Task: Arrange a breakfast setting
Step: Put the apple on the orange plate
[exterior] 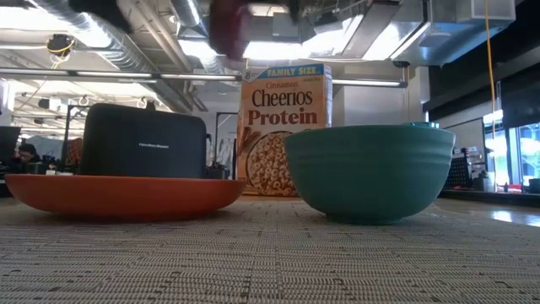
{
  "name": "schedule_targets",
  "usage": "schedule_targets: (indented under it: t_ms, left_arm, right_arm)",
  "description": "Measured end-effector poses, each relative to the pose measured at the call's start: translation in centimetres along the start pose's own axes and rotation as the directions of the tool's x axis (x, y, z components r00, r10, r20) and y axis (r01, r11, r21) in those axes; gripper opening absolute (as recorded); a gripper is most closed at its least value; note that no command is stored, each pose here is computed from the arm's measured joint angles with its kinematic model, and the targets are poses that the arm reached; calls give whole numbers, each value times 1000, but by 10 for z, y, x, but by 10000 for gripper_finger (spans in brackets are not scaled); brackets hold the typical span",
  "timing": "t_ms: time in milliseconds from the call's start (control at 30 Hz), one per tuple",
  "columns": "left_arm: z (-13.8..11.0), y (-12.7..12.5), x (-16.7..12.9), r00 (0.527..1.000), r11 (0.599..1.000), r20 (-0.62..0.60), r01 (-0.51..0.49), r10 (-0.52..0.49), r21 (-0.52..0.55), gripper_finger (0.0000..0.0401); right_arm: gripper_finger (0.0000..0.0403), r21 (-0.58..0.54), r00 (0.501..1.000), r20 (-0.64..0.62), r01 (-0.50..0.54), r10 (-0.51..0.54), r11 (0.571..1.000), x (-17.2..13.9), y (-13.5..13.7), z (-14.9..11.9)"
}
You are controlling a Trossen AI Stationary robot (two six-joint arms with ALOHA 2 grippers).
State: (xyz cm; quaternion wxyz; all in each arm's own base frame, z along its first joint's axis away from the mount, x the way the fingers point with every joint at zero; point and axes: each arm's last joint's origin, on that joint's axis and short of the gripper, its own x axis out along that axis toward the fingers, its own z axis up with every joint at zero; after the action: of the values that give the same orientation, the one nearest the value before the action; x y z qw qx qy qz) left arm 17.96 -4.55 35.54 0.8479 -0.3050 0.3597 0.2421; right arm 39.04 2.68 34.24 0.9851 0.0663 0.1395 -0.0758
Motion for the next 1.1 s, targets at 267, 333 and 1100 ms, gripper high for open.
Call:
schedule_targets:
  t_ms: [267, 333, 1100]
  left_arm:
    - [-8, 6, -1, 996, 996, -31, -85, 86, 33, 397]
    - [-8, 6, -2, 995, 994, 7, -103, 102, 44, 397]
    - [1, 9, 0, 980, 973, 124, -173, 155, 151, 396]
  right_arm:
    - [0, 110, 987, -149, -52, 68, 993, 43, 24, -52]
    - [0, 136, 980, -179, -61, 85, 989, 49, 31, -63]
    - [0, 222, 932, -356, 21, 61, 975, 80, 62, -136]
